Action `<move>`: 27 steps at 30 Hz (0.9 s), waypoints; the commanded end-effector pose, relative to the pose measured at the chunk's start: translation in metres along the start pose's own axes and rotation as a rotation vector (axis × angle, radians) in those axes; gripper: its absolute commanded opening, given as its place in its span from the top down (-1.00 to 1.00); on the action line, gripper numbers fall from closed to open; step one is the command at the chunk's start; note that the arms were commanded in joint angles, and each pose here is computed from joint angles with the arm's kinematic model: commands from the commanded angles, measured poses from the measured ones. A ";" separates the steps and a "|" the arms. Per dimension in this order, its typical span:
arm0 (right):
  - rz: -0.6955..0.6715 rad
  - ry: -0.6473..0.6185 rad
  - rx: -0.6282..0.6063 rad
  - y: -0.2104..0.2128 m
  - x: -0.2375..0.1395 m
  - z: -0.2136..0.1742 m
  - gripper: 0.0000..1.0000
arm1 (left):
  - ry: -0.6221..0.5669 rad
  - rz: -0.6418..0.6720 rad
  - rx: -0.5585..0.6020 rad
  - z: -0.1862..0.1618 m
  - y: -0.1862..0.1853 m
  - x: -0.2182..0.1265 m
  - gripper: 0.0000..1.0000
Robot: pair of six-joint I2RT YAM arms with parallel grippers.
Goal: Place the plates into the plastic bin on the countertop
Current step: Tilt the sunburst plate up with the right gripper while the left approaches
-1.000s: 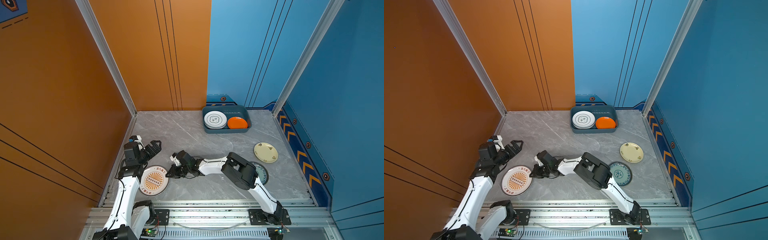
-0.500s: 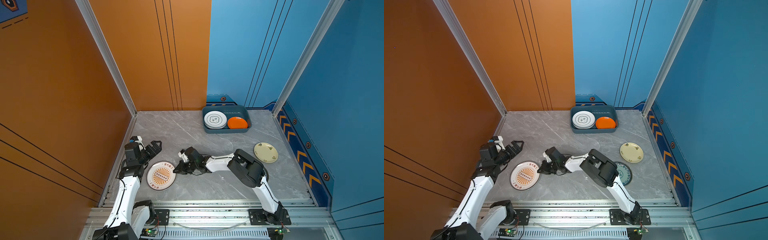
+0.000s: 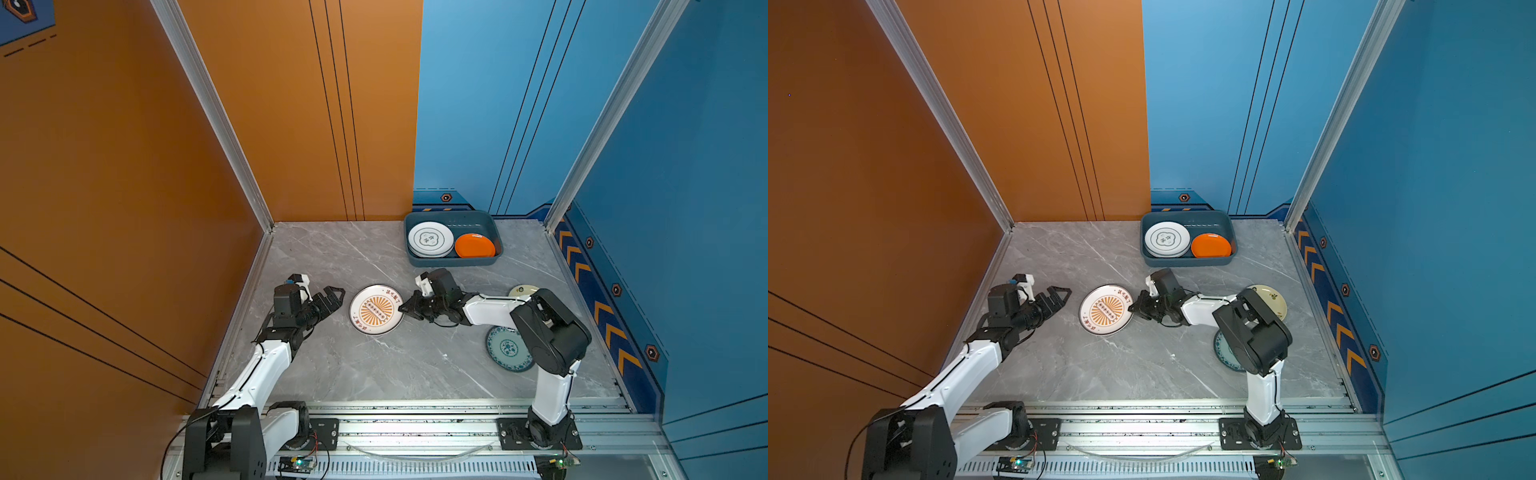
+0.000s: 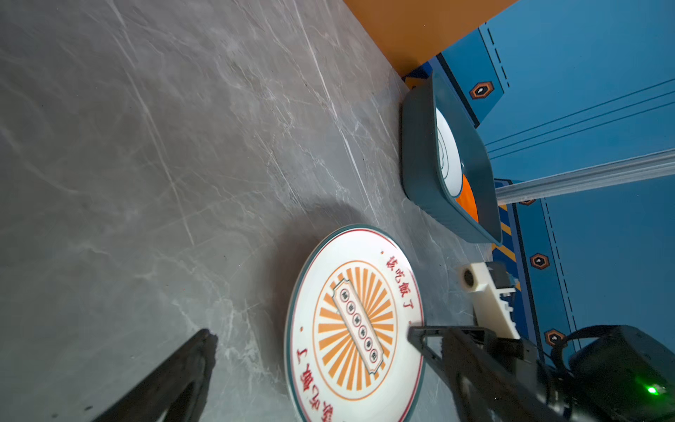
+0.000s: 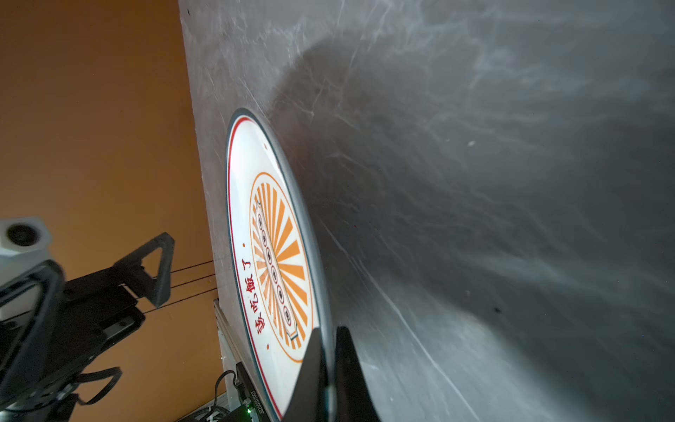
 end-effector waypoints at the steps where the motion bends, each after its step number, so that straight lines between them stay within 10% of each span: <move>1: 0.038 -0.030 -0.051 0.017 -0.023 0.005 1.00 | 0.014 -0.084 0.046 -0.001 -0.020 0.011 -0.97; 11: 0.088 -0.042 -0.095 0.038 -0.049 0.007 1.00 | 0.137 -0.288 0.107 -0.023 -0.072 0.052 -0.88; 27: 0.124 -0.049 -0.079 0.031 -0.054 0.013 1.00 | 0.160 -0.451 0.069 -0.029 -0.096 0.059 0.31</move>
Point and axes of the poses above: each gripper's point midway between its finger pads, its own x axis out along the fingers, its own y axis along the line the jaws close on, z = x × y, the point moved 3 cm from there along -x, back along the fingers, and after that the axes turned 8 degrees about x, right-handed, at the moved point
